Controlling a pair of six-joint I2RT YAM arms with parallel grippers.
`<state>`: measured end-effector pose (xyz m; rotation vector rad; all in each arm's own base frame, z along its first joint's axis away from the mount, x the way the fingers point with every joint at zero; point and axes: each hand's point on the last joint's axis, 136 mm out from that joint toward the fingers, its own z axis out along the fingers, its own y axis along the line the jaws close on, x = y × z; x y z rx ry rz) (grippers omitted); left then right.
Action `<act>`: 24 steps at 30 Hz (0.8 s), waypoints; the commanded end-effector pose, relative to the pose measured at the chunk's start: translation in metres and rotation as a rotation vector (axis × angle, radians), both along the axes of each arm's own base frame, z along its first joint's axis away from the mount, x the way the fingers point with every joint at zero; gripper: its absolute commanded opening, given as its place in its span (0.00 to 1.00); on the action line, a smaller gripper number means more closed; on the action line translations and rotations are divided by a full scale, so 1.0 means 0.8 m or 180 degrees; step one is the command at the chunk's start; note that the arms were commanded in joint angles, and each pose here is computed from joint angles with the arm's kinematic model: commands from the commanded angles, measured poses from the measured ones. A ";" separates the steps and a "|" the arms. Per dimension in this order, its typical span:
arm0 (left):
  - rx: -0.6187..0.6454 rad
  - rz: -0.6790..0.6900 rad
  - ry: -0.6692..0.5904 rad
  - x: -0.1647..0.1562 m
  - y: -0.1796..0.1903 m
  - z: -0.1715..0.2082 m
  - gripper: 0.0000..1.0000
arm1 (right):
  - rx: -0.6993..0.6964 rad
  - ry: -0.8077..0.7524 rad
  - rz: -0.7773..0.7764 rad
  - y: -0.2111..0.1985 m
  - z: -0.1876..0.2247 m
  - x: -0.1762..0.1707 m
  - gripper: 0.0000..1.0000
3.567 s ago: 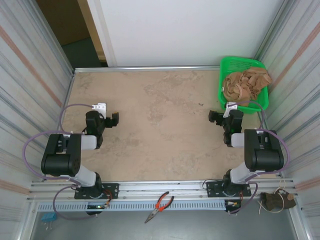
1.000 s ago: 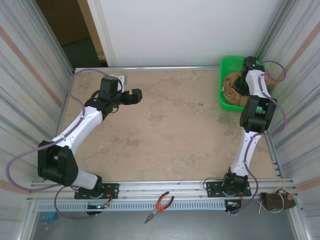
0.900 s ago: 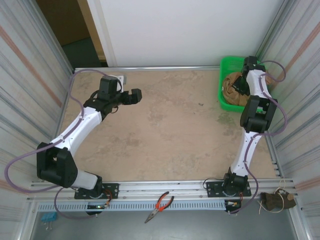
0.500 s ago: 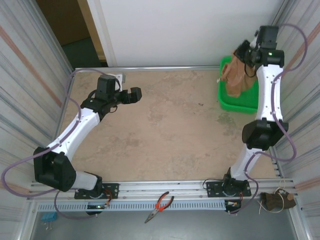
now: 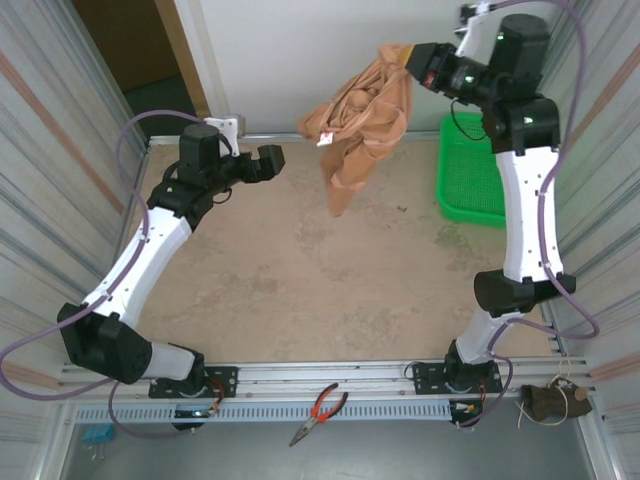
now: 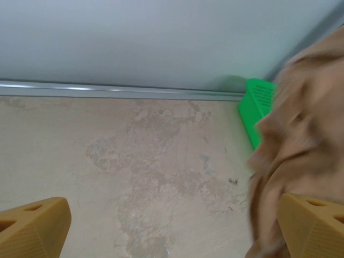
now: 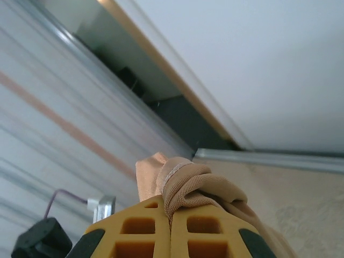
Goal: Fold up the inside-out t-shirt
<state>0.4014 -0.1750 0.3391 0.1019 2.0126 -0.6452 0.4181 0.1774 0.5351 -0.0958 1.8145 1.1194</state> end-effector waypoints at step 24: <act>-0.0122 -0.0376 0.0125 0.026 -0.045 -0.054 0.99 | -0.0081 0.0598 0.1380 0.166 -0.165 0.000 0.00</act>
